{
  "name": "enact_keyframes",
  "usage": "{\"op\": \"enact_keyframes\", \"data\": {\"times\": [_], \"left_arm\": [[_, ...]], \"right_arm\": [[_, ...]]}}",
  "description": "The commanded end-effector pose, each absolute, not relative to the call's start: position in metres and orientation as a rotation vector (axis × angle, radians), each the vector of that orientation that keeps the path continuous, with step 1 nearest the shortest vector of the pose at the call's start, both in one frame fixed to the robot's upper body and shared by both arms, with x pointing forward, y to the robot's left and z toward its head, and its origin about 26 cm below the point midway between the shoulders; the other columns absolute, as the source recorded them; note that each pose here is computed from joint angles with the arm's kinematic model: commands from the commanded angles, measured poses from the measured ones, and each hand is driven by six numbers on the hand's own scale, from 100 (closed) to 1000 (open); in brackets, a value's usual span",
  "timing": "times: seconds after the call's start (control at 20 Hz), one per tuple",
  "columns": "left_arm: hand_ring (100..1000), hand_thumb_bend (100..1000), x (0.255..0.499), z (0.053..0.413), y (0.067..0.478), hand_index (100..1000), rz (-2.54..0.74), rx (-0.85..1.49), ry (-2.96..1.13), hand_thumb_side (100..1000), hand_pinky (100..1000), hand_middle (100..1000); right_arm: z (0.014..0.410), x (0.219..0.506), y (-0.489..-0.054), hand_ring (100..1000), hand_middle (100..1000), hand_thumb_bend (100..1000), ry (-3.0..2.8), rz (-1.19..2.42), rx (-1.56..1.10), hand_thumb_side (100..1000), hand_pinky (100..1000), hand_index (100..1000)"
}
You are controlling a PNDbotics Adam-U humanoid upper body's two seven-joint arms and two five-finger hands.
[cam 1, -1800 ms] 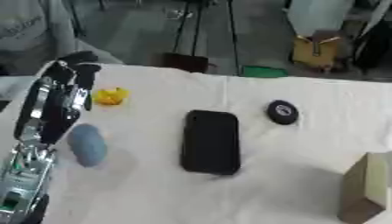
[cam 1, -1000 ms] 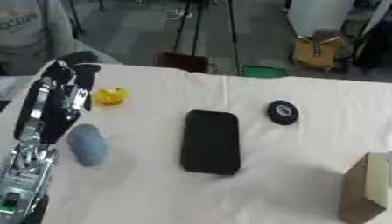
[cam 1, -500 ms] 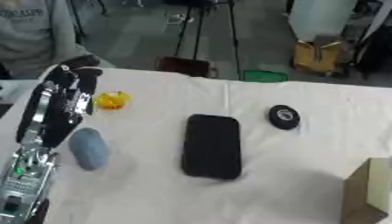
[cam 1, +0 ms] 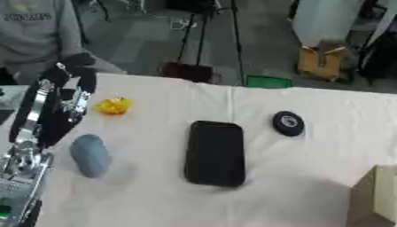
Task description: Pick up objects on the table and place them in the box.
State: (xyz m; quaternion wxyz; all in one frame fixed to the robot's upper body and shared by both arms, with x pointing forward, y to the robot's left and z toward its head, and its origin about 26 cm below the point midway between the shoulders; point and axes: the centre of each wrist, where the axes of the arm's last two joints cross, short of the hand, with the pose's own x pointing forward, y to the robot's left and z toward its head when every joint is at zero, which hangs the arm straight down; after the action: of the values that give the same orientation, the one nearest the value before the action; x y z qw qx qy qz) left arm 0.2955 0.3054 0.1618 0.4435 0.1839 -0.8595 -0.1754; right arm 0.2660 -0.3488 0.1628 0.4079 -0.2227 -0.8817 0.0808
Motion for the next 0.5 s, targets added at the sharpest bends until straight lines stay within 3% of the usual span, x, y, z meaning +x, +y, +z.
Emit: {"op": "enact_keyframes", "data": {"times": [0.05, 0.5], "left_arm": [[768, 352, 0.2915, 0.1765, 0.3114, 859, -0.482, 0.519, -2.146, 652, 215, 758], [768, 363, 0.2908, 0.1758, 0.3108, 857, -0.477, 0.509, -2.154, 648, 215, 757]], "right_arm": [[0.1713, 0.2638, -0.3483, 597, 764, 594, -2.250, 0.217, -0.564, 572, 595, 842], [0.1710, 0.2636, -0.3485, 596, 764, 593, -2.250, 0.214, -0.564, 571, 595, 843]]}}
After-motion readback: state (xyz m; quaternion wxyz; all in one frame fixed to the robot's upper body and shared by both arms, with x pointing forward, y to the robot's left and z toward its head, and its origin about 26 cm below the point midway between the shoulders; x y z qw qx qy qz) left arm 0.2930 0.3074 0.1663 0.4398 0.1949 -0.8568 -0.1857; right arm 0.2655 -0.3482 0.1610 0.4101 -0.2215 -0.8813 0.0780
